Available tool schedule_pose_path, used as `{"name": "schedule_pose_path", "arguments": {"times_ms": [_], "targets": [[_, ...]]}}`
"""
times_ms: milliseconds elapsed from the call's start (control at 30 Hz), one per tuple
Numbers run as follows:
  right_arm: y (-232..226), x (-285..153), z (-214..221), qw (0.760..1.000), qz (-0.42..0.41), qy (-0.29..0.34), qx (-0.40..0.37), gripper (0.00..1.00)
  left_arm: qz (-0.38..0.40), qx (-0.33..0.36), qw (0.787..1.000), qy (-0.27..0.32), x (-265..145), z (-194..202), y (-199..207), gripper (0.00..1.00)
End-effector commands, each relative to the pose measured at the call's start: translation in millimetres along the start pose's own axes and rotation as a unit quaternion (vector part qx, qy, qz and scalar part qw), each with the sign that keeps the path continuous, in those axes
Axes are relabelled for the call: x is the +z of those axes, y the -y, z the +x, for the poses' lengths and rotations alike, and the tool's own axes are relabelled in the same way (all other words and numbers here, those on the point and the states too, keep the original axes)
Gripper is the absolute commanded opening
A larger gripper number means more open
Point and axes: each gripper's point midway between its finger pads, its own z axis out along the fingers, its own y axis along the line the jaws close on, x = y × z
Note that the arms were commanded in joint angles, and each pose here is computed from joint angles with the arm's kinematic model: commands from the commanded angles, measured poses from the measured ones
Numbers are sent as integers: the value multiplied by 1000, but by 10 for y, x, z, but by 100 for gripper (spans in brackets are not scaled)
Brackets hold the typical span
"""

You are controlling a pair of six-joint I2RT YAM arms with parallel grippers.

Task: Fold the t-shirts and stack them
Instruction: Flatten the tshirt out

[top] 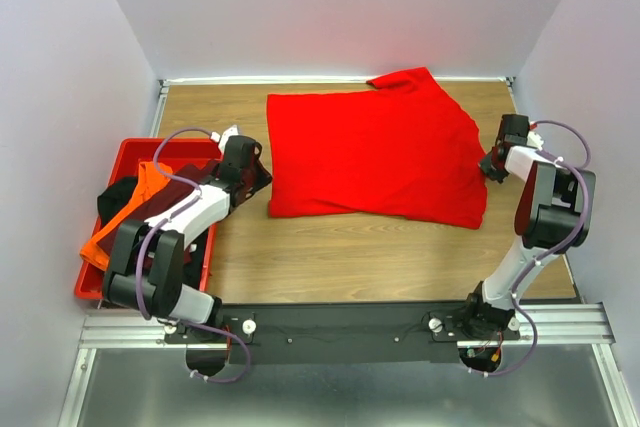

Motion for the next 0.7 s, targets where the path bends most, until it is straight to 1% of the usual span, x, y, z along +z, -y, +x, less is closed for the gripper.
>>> {"name": "schedule_pose_path", "arguments": {"times_ms": [0,33,67,100,133,167,233,267,333,400,433,567,667], "targets": [[-122,-221,187,998,-46,-32,0,21,-10,5,1000,-2,40,16,96,26],[-149,-274,194,998,-55,-31,-1,26,-13,6,1000,-2,53,25,111,26],[-229,-394,174,997,-71,-22,-6,34,-21,7,1000,-7,94,67,110,26],[-256,-449,176,997,-77,-18,-8,35,-26,10,1000,-11,109,86,137,26],[-265,-490,233,996,-82,-20,-13,40,-33,14,999,-13,124,130,160,26],[-368,-621,229,995,-100,-11,-22,41,-48,17,998,-26,180,218,118,26],[-453,-741,267,993,-116,-6,-34,41,-59,24,997,-32,248,290,146,26],[-535,-851,329,990,-131,-4,-46,47,-64,27,997,-34,269,319,144,27],[-607,-961,377,988,-145,1,-57,48,-73,32,996,-37,294,348,165,26],[-678,-1071,505,984,-163,-4,-72,54,-79,41,995,-44,315,439,182,26],[-719,-1168,505,982,-174,3,-77,55,-88,43,994,-44,314,459,167,26],[-809,-1379,724,972,-211,-6,-101,55,-89,52,994,-47,246,554,202,27],[-855,-1458,892,967,-226,-17,-116,55,-94,59,992,-56,223,674,177,28]]}}
